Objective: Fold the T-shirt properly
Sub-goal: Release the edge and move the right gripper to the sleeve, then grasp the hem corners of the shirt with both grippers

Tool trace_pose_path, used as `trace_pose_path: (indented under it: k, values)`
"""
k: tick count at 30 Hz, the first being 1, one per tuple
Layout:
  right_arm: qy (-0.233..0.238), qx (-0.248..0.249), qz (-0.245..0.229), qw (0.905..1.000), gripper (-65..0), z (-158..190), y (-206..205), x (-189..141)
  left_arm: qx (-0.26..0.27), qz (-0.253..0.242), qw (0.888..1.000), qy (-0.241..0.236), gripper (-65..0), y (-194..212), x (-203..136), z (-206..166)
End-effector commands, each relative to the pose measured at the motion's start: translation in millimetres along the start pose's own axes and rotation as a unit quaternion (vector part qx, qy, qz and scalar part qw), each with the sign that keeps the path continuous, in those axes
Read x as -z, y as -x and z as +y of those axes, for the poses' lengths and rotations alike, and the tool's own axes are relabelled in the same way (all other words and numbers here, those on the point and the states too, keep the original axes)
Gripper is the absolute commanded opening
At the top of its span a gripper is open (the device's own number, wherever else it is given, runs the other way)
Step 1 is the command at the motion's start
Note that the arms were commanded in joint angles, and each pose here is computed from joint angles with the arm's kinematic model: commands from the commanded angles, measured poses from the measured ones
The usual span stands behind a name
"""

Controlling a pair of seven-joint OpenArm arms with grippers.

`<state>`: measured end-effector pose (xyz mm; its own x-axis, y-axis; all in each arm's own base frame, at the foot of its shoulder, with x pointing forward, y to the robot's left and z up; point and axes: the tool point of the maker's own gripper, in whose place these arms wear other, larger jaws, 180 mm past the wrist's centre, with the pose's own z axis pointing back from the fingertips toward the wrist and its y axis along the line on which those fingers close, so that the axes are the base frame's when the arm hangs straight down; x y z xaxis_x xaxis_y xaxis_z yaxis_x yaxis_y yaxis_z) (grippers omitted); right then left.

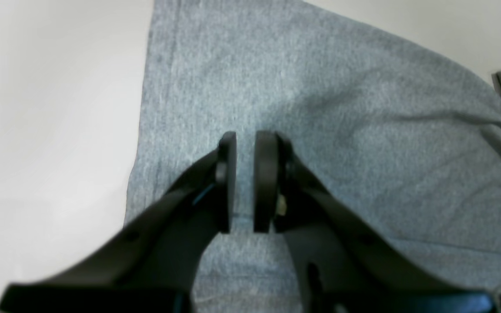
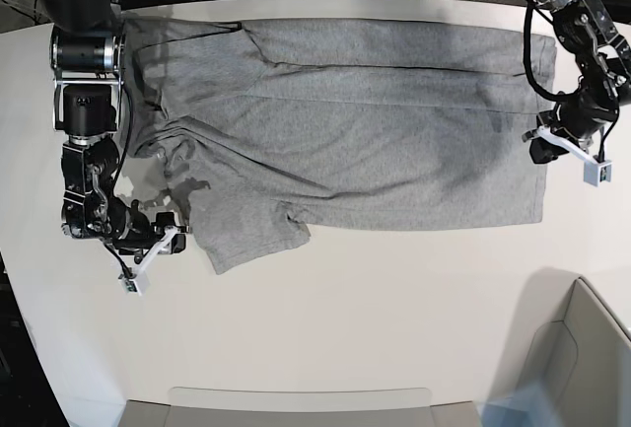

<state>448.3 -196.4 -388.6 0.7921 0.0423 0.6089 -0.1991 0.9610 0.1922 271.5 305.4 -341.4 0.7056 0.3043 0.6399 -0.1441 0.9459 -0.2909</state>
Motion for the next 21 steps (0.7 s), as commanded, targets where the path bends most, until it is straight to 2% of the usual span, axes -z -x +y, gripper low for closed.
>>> trace_pose_path:
  k: [1, 5, 10, 14, 17, 21]
  values:
    - [-0.001, -0.011, -0.021, 0.9997, -41.5, 1, -21, -2, 0.009, -0.023, 1.000, 0.003, -56.1, -16, -5, -1]
    - [-0.013, -0.010, 0.007, 0.9998, -41.5, 16, 3, 21, 0.009, -0.023, 1.000, 0.004, -56.1, -16, -5, -2]
    - [-0.030, 0.009, 0.016, 0.9994, -41.6, 33, 22, 37, 0.009, -0.024, 1.000, 0.003, -56.1, -17, -5, -1]
    - [-0.044, 0.010, 0.031, 0.9985, -41.6, 51, 40, 46, 0.003, -0.054, 0.999, 0.007, -55.9, -34, -1, -3]
    - [-0.049, -0.004, 0.046, 0.9977, -41.7, 59, 51, 50, -0.020, -0.049, 0.998, 0.018, -55.8, -34, 18, 2]
    - [-0.048, -0.023, 0.057, 0.9969, -41.7, 61, 57, 51, 0.028, -0.042, 0.998, 0.034, -55.8, -61, 49, -6]
